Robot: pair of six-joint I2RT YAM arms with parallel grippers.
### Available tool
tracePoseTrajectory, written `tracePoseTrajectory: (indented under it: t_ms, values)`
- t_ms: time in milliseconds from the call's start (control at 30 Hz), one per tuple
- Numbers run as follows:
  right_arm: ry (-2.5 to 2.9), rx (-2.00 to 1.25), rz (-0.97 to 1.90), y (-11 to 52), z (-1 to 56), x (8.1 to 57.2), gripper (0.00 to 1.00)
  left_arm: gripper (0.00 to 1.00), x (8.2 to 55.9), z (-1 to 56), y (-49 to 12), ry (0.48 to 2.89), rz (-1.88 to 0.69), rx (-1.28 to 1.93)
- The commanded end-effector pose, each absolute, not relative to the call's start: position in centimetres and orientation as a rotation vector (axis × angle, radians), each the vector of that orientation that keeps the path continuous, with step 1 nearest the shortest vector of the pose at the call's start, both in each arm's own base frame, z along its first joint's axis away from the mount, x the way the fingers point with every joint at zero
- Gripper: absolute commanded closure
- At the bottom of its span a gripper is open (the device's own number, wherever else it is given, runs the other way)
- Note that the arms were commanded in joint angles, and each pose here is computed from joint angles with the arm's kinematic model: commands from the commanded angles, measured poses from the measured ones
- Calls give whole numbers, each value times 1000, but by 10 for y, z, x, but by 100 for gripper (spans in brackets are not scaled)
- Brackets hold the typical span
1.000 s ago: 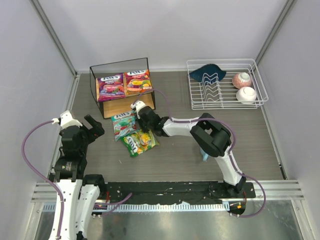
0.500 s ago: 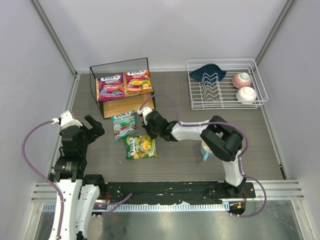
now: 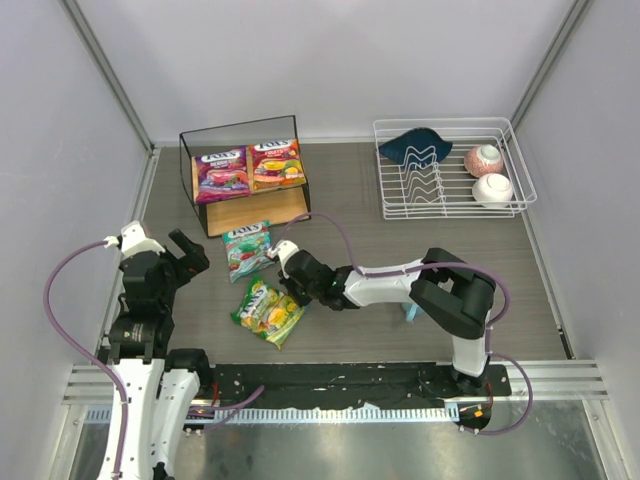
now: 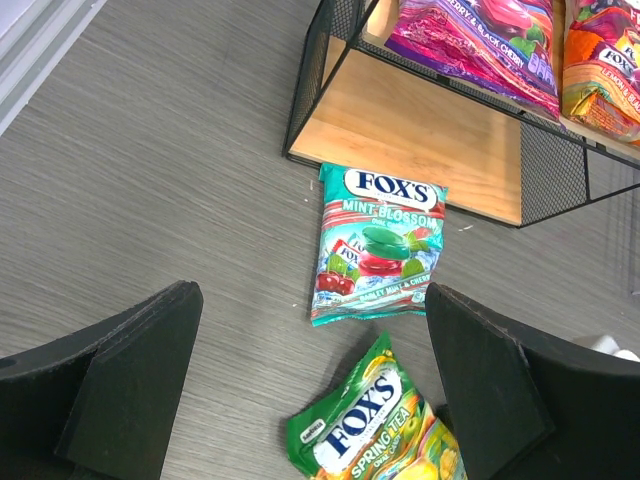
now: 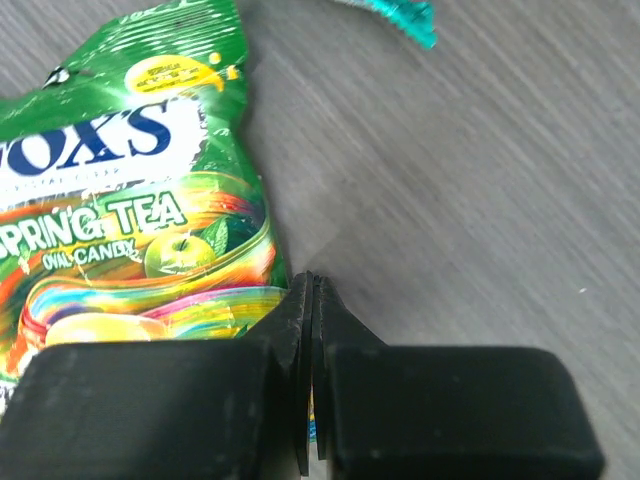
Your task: Place and organize the candy bags onto the shelf
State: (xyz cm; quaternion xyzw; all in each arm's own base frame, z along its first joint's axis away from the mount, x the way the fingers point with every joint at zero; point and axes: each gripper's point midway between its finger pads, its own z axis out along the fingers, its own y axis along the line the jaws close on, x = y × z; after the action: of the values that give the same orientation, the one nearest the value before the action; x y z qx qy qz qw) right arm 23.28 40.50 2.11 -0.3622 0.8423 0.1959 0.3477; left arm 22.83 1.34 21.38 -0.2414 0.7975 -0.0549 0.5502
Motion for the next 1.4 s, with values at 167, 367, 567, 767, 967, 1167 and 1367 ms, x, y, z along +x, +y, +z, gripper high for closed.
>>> tracePoseTrajectory:
  t_ms: [167, 367, 567, 767, 967, 1167, 1367]
  values:
    - [2431, -962, 349, 348, -30, 174, 99, 0, 235, 221, 11, 1861, -143, -537]
    - [2413, -973, 402, 356, -21, 151, 99, 0, 236, 220, 11, 1866, -144, -537]
    - [2320, -900, 388, 363, 11, 165, 89, 0, 236, 220, 11, 1868, -142, -536]
    - [2130, -664, 431, 376, 74, 207, 50, 0, 238, 218, 8, 1883, -159, -532]
    - [2018, -485, 507, 373, 116, 236, 37, 0, 244, 243, -19, 1816, -364, -511]
    - [1953, -357, 586, 356, 136, 267, 32, 0, 258, 234, -34, 1772, -501, -551]
    - [1947, -388, 678, 366, 138, 282, 32, 0, 267, 190, -37, 1785, -535, -623]
